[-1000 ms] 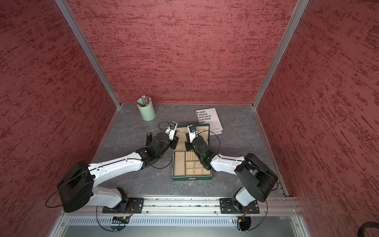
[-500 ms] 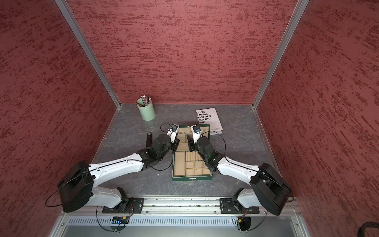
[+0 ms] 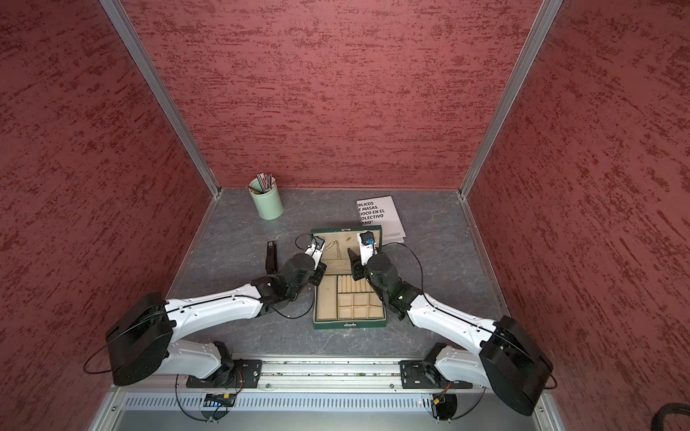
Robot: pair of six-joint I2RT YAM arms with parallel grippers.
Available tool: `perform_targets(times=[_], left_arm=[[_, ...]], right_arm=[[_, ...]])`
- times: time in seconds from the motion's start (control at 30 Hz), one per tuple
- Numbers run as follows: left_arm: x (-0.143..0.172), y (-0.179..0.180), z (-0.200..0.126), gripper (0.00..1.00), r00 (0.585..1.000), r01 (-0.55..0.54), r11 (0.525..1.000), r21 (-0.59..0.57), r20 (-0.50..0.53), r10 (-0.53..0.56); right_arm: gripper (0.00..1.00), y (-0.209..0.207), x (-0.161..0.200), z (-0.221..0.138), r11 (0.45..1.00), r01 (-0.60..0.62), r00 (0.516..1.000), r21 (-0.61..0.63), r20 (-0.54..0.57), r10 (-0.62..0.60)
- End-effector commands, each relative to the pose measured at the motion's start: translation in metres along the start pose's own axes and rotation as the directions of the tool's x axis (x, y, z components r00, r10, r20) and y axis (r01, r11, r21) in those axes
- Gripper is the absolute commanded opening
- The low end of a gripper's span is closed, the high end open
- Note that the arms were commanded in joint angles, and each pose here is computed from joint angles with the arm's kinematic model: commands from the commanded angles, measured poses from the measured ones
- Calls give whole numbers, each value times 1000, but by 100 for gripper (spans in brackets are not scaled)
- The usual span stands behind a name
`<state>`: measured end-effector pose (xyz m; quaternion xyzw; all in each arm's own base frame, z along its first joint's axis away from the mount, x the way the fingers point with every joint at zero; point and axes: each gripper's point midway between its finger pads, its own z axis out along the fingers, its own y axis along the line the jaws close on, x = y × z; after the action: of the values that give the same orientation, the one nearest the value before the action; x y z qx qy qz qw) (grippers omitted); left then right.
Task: Put jewelry chain into jewelry box
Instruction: Hang the necklace on the jewelry box clasp.
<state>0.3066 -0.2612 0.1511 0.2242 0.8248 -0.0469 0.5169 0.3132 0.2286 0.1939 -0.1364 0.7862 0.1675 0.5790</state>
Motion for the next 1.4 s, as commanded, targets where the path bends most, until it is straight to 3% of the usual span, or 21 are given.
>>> perform_targets(times=[0.0,0.73,1.13,1.37], left_arm=[[6,-1,-3,0,1000,12,1000,-5,-12,-12],[23,-28,10,0,998,5,998,56,-66,-1],[16,-35,4,29,998,8,995,102,-60,-2],[-4,-28,-29,33,1000,-1,992,124,-29,5]], right_arm=[[48,-9,0,-3,999,3,1000,37,5,-3],[48,-11,-3,-5,999,1,1000,46,16,-2],[49,-13,-8,-8,999,7,1000,53,27,-9],[50,-13,-14,-14,999,10,1000,49,28,-11]])
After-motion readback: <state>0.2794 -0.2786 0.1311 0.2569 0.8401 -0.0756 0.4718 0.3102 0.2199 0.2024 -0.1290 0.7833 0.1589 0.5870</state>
